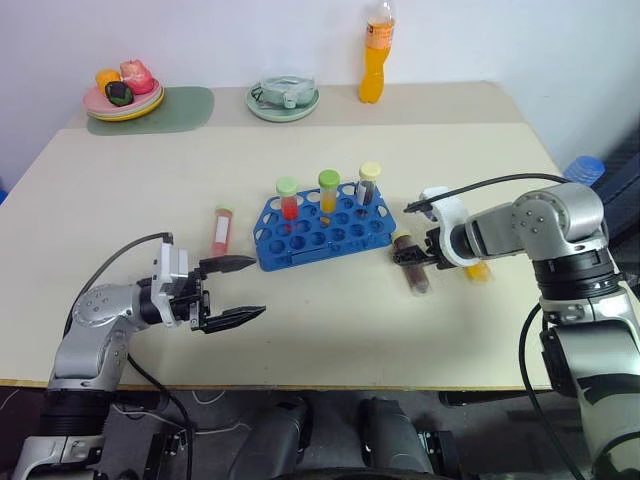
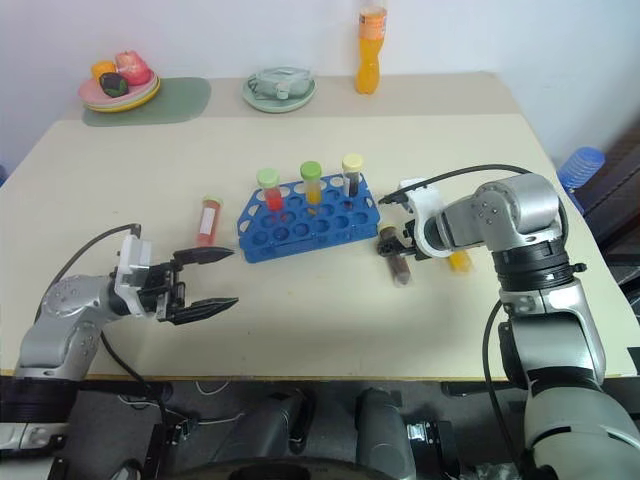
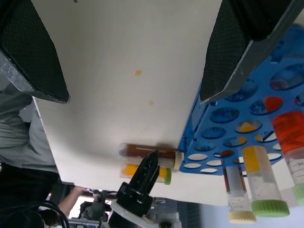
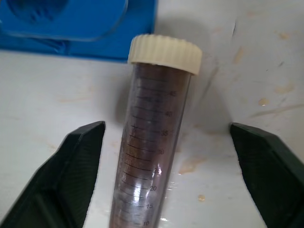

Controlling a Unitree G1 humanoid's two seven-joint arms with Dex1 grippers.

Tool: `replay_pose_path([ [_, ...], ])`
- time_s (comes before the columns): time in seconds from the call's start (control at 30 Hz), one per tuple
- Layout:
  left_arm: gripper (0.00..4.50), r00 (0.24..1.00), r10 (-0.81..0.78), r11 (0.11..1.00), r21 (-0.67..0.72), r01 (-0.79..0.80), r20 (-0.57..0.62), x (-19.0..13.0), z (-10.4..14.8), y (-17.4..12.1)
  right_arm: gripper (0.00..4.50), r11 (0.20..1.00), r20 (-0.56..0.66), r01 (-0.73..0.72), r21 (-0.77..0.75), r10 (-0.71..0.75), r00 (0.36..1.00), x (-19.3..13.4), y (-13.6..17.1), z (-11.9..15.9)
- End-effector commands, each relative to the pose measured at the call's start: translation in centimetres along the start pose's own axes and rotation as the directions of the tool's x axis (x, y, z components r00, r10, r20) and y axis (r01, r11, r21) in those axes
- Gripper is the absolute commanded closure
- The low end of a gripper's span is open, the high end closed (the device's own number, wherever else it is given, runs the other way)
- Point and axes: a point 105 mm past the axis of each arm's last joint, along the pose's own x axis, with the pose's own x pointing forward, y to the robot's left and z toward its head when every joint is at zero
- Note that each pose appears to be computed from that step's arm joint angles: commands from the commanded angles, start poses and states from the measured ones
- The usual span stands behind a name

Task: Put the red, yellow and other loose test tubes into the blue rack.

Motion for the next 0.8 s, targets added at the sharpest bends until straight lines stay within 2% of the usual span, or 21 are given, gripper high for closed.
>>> replay_pose_path([
  [0.03,0.0,1.0,0.01,0.999,0.032,-0.011,0.003,-0.4,0.9,0.0,1.92,0.993,0.009,0.038,-0.115,-0.037,0.999,0.6,0.3,-0.4],
  [0.1,0.0,1.0,0.013,0.999,0.031,-0.013,0.002,-0.5,0.8,-0.1,2.94,0.979,0.021,0.058,-0.197,-0.055,0.998,0.7,0.6,-0.5],
  [0.17,0.0,1.0,0.014,0.999,0.031,-0.014,0.0,-0.6,0.8,-0.1,3.64,0.952,0.038,0.079,-0.297,-0.071,0.997,0.7,0.9,-0.8],
  [0.33,0.0,1.0,0.011,0.999,0.042,-0.011,0.0,-0.4,0.9,0.1,3.64,0.884,0.094,0.125,-0.45,-0.092,0.991,-0.1,1.2,-0.7],
  [0.6,0.0,1.0,0.013,0.999,0.042,-0.014,0.004,-0.3,0.9,0.1,3.64,0.895,0.184,0.119,-0.431,-0.042,0.982,-4.0,1.6,0.0],
  [0.67,0.0,1.0,0.016,0.999,0.04,-0.016,0.003,-0.4,0.9,0.1,3.64,0.894,0.169,0.062,-0.444,0.015,0.986,-5.4,2.5,-0.8],
  [0.73,0.0,1.0,0.016,0.999,0.039,-0.016,0.001,-0.5,0.9,0.1,3.64,0.885,0.186,-0.041,-0.463,0.143,0.972,-6.5,4.6,-1.0],
  [0.8,0.0,1.0,0.014,0.999,0.038,-0.014,0.0,-0.4,0.9,0.2,3.64,0.874,0.277,-0.106,-0.474,0.263,0.924,-7.2,6.6,-0.2],
])
